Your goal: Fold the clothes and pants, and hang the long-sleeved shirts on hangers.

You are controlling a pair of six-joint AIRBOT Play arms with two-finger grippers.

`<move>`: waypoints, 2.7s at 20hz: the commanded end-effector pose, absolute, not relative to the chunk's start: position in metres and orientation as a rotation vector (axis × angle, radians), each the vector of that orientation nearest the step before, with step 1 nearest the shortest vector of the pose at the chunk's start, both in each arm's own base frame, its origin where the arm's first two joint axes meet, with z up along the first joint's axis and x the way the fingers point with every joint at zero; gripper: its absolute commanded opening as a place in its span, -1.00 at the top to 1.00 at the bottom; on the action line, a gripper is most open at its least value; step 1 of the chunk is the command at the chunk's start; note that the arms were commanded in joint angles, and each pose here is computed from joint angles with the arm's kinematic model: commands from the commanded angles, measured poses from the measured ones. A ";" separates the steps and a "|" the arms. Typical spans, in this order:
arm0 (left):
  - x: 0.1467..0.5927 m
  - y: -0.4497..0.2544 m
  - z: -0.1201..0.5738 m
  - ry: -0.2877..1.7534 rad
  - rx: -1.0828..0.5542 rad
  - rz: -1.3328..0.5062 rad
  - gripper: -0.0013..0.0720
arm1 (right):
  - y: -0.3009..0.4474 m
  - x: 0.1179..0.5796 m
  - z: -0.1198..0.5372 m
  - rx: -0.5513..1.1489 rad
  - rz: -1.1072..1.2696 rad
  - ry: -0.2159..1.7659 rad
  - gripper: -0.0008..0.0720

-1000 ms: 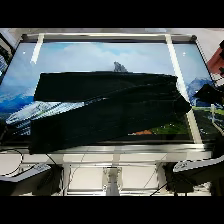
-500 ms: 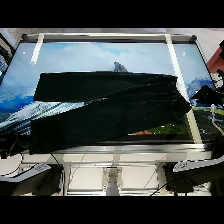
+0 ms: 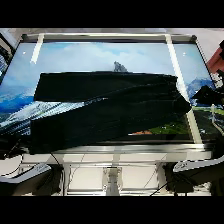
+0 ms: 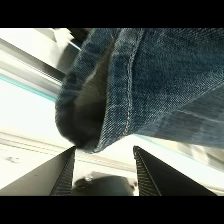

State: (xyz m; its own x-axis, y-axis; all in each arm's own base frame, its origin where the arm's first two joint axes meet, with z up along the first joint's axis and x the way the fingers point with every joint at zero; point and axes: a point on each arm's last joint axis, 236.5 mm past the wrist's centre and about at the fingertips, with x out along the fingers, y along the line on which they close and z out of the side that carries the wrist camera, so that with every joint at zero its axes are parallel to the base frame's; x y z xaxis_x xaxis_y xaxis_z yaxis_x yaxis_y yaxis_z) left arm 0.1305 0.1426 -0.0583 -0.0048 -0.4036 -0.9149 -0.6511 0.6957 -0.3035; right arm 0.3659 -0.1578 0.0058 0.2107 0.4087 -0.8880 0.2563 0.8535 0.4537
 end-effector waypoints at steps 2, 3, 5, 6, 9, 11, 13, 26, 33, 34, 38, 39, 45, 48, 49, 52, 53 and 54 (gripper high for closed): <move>0.138 0.151 -0.054 1.594 -0.796 0.209 -0.22 | -0.158 0.366 0.006 0.585 0.114 1.377 -0.15; 0.143 0.148 -0.053 1.574 -0.810 0.190 -0.22 | -0.158 0.366 0.006 0.585 0.114 1.377 -0.15; 0.155 0.141 -0.053 1.534 -0.830 0.132 -0.22 | -0.158 0.366 0.006 0.585 0.114 1.377 -0.15; 0.156 0.138 -0.055 1.533 -0.840 0.117 -0.22 | -0.158 0.366 0.006 0.585 0.114 1.377 -0.15; 0.152 0.132 -0.065 1.551 -0.864 0.110 -0.22 | -0.158 0.366 0.006 0.586 0.113 1.377 -0.15; 0.150 0.126 -0.070 1.567 -0.871 0.098 -0.22 | -0.158 0.366 0.006 0.587 0.112 1.377 -0.15; 0.151 0.122 -0.072 1.578 -0.870 0.084 -0.19 | -0.158 0.366 0.006 0.587 0.112 1.376 -0.15; 0.235 0.184 0.019 1.296 -0.603 0.080 0.90 | -0.143 0.363 -0.026 0.423 0.276 1.416 -0.48; 0.246 0.200 0.043 1.243 -0.548 0.114 0.90 | -0.144 0.404 -0.050 0.207 0.238 1.349 -0.48; 0.246 0.200 0.043 1.243 -0.548 0.114 0.90 | -0.142 0.402 -0.054 0.192 0.246 1.366 -0.48; 0.246 0.200 0.043 1.243 -0.548 0.114 0.90 | -0.111 0.377 -0.073 0.219 0.399 1.486 -0.27; 0.246 0.200 0.043 1.243 -0.548 0.114 0.90 | -0.100 0.369 -0.072 0.241 0.459 1.507 -0.21; 0.247 0.201 0.043 1.242 -0.544 0.113 0.90 | -0.064 0.328 -0.064 0.383 0.622 1.626 0.44; 0.249 0.204 0.043 1.231 -0.537 0.124 0.90 | -0.060 0.305 -0.047 0.417 0.685 1.691 0.90; 0.250 0.205 0.043 1.227 -0.531 0.124 0.90 | -0.066 0.304 -0.042 0.426 0.664 1.678 0.90; 0.251 0.207 0.043 1.220 -0.486 0.103 0.90 | -0.110 0.306 -0.023 0.443 0.499 1.553 0.91; 0.253 0.210 0.043 1.212 -0.479 0.109 0.90 | -0.130 0.306 -0.017 0.467 0.421 1.503 0.91; 0.253 0.211 0.043 1.207 -0.471 0.110 0.90 | -0.145 0.304 -0.011 0.494 0.373 1.458 0.91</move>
